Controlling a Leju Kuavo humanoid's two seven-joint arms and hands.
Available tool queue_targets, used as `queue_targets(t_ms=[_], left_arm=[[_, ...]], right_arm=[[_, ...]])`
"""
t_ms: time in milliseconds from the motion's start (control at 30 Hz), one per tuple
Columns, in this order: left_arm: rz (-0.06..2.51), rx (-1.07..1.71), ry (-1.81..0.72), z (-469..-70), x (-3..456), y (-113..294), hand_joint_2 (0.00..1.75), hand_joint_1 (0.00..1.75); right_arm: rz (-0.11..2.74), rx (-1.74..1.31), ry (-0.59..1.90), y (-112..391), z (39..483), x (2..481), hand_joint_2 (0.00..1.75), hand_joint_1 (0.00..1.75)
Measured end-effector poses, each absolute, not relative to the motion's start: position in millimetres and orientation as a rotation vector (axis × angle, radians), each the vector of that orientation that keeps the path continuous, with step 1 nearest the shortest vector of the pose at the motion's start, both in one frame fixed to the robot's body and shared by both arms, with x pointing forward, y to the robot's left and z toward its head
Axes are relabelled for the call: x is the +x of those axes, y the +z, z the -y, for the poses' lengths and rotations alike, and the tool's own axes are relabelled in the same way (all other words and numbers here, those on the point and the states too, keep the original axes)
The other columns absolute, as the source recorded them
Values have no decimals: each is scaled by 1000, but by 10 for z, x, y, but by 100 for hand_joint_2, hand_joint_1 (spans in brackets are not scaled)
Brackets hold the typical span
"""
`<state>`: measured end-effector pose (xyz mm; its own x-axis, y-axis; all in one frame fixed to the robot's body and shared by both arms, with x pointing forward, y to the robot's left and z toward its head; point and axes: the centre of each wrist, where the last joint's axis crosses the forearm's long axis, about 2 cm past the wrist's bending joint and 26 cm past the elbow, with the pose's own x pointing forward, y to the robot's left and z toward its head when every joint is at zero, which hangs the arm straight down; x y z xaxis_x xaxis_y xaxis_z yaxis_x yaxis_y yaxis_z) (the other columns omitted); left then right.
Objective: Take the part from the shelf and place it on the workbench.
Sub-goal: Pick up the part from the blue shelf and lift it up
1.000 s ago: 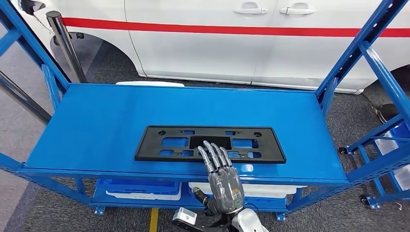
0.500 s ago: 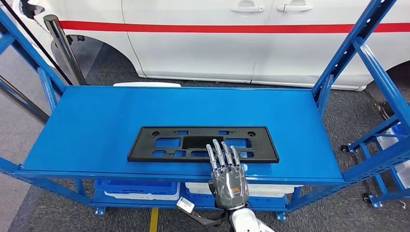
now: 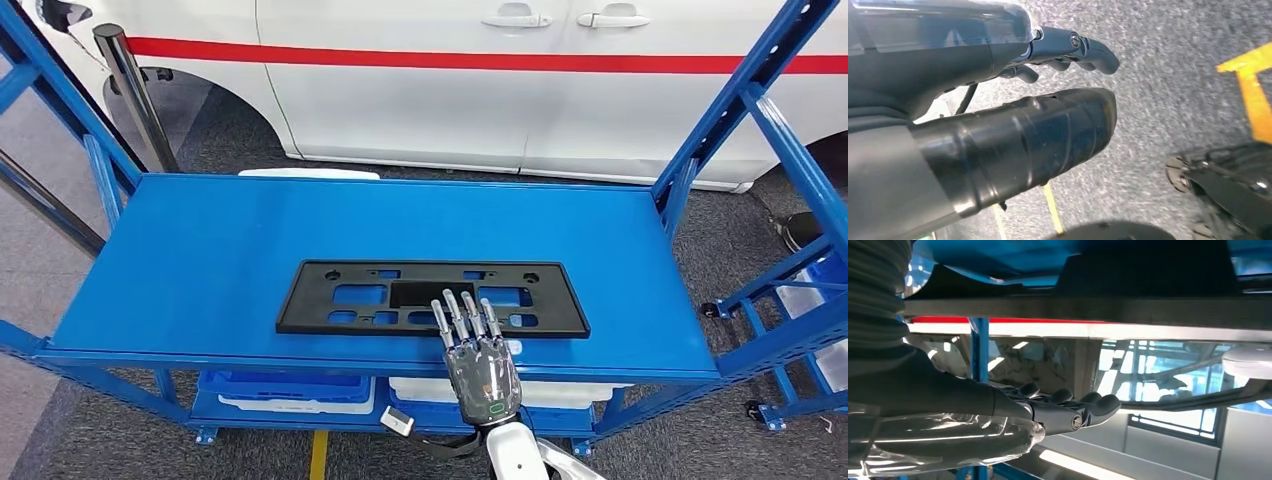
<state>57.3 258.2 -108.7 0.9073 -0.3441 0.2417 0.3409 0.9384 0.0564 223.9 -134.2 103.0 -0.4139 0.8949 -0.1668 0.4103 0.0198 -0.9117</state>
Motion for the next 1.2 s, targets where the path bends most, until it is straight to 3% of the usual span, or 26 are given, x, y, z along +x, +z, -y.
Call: queue_targets(t_ms=[667, 1200], left_arm=[[250, 10, -356, -2587, 573, -1087, 0, 0], [253, 11, -340, -2605, 559, -1090, 0, 0]], right_arm=[[1821, -1320, 1430, 917, 1489, 2236, 175, 0], [1807, -1422, 1203, 1169, 1727, 2420, 175, 0]])
